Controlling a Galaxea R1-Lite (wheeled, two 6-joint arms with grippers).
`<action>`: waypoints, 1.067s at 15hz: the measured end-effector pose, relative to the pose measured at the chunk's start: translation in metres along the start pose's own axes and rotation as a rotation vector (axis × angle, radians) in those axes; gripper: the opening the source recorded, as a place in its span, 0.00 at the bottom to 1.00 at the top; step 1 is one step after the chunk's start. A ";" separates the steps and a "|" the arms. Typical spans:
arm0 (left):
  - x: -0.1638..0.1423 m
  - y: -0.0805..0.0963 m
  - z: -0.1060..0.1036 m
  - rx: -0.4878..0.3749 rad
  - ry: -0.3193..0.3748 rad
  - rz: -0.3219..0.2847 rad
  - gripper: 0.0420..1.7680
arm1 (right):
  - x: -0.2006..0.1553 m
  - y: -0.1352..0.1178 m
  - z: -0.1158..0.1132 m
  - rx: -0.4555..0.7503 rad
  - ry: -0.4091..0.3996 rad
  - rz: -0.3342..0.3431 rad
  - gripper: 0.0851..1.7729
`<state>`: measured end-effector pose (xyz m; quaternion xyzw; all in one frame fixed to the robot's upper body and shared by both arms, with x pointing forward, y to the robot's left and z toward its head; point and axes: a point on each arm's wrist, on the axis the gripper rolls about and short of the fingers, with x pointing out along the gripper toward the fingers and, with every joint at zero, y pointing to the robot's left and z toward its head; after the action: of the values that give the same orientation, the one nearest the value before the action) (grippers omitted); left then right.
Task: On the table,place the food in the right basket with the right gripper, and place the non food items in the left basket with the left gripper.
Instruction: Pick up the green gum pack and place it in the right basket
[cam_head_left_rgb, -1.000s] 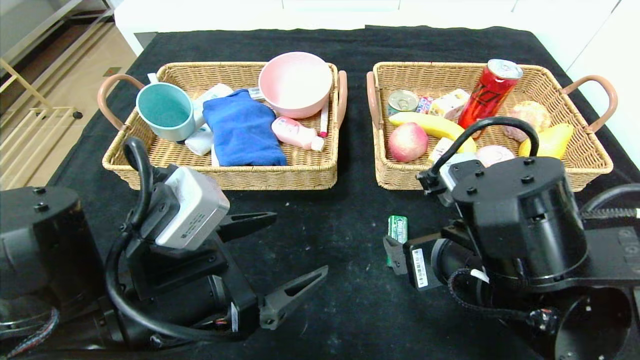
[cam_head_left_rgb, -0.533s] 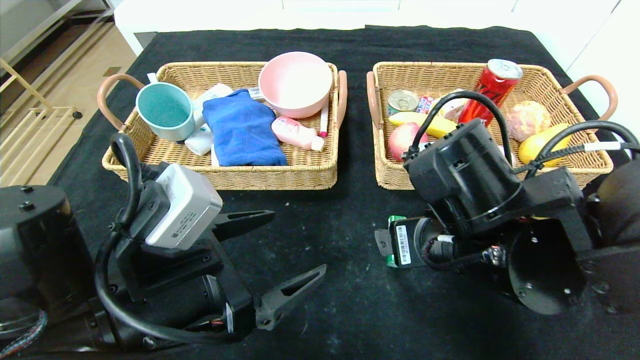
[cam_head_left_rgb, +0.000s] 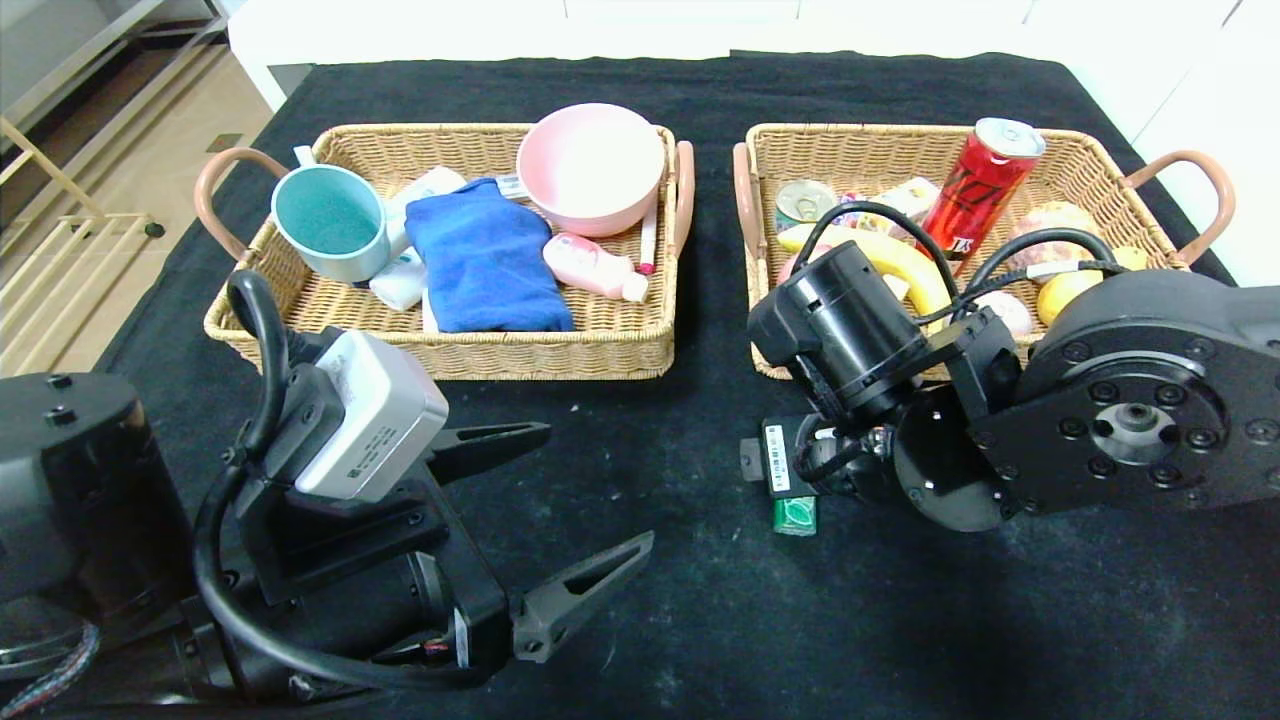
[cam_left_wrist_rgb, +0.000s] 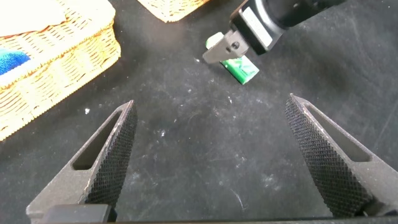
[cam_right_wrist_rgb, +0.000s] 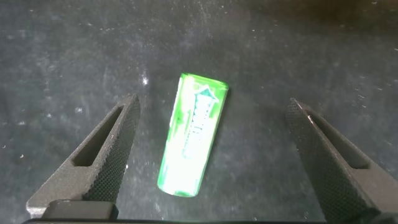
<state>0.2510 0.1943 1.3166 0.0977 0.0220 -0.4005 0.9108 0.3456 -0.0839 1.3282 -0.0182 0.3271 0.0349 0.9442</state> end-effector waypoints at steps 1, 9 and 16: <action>0.000 0.000 0.000 -0.001 -0.001 -0.001 0.97 | 0.003 0.001 -0.001 0.000 0.004 -0.004 0.96; 0.001 -0.001 -0.002 -0.002 0.011 -0.004 0.97 | 0.016 0.004 -0.003 0.024 0.028 -0.008 0.91; 0.002 -0.001 -0.004 -0.002 0.019 -0.008 0.97 | 0.017 0.004 -0.004 0.028 0.036 -0.003 0.39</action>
<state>0.2520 0.1930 1.3121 0.1005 0.0315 -0.4031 0.9091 0.3562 -0.0792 1.3144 -0.0061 0.3445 0.0286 0.9383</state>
